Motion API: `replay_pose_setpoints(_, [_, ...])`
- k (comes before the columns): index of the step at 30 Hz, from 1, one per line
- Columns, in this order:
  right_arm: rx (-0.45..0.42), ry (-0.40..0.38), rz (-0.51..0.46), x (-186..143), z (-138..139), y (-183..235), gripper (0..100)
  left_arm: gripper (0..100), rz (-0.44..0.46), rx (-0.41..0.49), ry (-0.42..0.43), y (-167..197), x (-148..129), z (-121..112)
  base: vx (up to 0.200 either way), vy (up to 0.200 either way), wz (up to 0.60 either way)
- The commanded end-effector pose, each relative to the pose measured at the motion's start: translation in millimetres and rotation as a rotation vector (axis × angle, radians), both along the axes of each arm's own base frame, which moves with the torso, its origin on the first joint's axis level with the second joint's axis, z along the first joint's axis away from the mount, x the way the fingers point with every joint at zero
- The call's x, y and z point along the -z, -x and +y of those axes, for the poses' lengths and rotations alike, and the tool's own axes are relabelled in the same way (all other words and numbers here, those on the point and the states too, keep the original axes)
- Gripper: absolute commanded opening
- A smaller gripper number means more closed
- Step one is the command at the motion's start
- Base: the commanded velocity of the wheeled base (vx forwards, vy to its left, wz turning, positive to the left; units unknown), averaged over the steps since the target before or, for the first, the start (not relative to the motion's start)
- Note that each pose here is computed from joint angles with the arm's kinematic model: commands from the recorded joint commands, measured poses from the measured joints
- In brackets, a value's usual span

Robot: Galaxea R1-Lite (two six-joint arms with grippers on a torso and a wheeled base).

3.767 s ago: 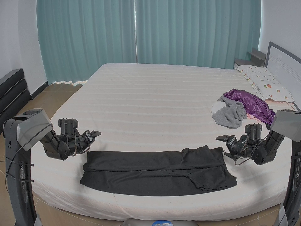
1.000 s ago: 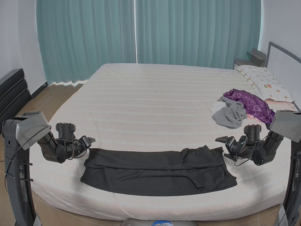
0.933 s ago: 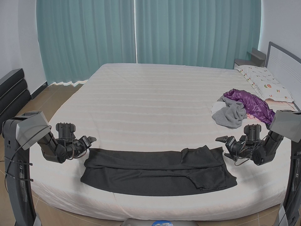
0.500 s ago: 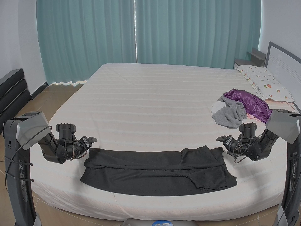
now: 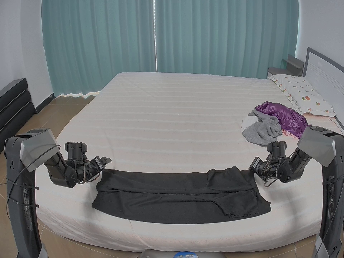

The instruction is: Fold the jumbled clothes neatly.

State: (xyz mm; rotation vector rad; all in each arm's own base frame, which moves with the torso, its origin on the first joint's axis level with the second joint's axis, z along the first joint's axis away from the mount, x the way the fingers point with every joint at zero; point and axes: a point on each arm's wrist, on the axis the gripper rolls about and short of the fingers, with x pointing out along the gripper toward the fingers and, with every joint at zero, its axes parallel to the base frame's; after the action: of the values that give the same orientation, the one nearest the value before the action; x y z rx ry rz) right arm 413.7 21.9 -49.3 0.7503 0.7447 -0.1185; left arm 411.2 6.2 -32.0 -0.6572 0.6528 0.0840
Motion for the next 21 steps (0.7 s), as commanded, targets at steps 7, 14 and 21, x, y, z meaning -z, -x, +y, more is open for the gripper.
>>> replay_pose_setpoints(7, [0.026,-0.004,-0.017,1.4,-9.5,-5.5,0,100,0.003,0.001,-0.001,0.0,1.3,0.0,0.0,0.0,0.0])
replay_pose_setpoints(14, [0.03,-0.009,-0.015,3.1,-10.7,-6.2,100,100,0.003,0.001,-0.001,0.0,1.3,0.0,0.0,0.0,0.0])
replay_pose_setpoints(21, [0.092,-0.095,-0.036,-13.0,-15.5,-6.4,100,100,0.002,-0.003,0.005,0.3,0.3,0.6,0.0,0.0,0.0])
